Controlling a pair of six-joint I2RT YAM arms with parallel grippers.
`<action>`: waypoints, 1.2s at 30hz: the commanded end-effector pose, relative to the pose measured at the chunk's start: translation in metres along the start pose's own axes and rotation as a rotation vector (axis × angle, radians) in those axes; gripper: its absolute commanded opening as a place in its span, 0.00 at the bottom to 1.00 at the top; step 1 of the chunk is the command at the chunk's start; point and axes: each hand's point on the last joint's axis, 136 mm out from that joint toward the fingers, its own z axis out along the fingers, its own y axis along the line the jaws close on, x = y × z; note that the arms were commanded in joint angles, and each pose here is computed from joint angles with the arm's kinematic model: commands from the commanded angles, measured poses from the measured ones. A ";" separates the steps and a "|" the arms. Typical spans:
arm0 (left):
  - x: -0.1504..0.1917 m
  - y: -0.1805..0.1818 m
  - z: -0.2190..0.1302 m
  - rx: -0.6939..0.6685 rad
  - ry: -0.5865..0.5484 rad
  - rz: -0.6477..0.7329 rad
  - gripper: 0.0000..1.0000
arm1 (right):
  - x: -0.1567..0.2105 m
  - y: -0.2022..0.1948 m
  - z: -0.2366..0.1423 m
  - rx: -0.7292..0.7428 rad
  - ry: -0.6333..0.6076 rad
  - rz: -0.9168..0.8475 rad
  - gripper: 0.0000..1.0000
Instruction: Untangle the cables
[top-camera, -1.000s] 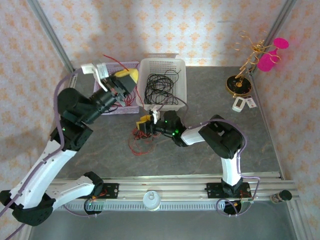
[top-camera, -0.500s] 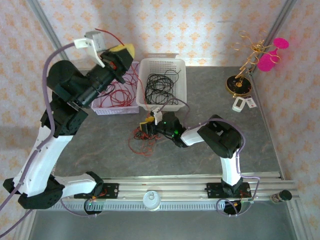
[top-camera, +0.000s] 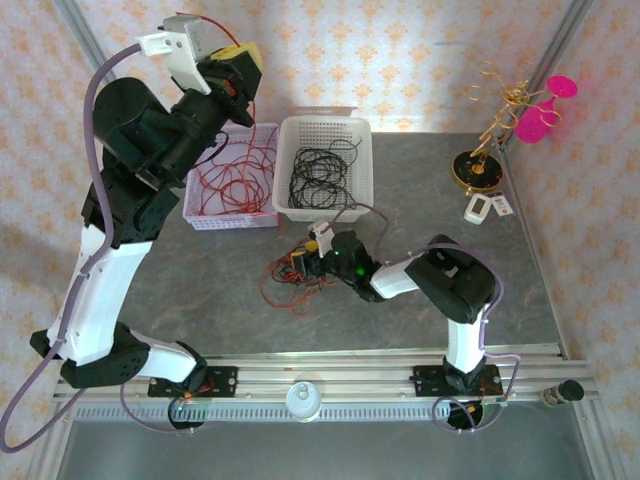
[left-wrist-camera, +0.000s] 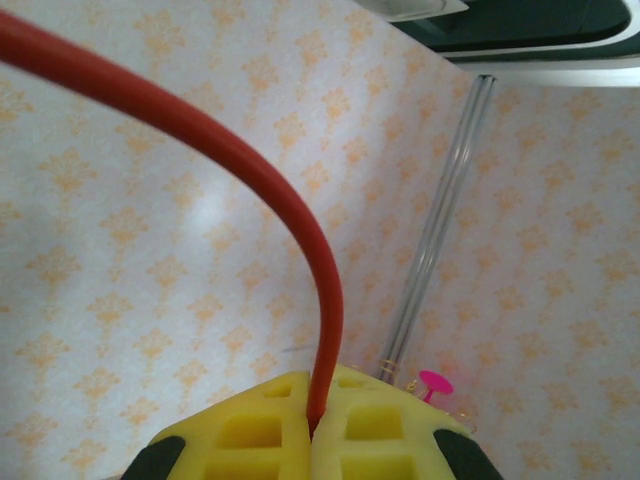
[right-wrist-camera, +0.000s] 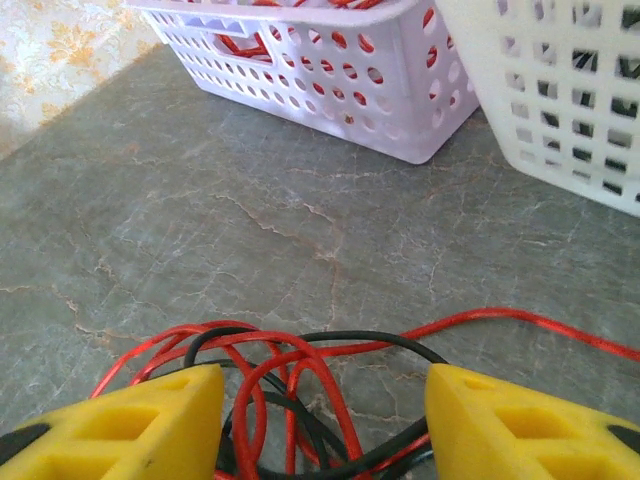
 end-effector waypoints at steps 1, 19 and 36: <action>0.004 0.007 -0.006 -0.024 0.007 0.016 0.00 | -0.022 -0.003 -0.018 0.081 0.004 -0.029 0.60; 0.117 0.028 -0.012 -0.021 0.178 -0.096 0.00 | -0.166 0.056 -0.181 -0.134 -0.190 -0.150 0.90; 0.102 0.034 -0.027 -0.068 0.162 -0.094 0.00 | -0.231 -0.095 -0.214 0.271 -0.347 0.206 0.87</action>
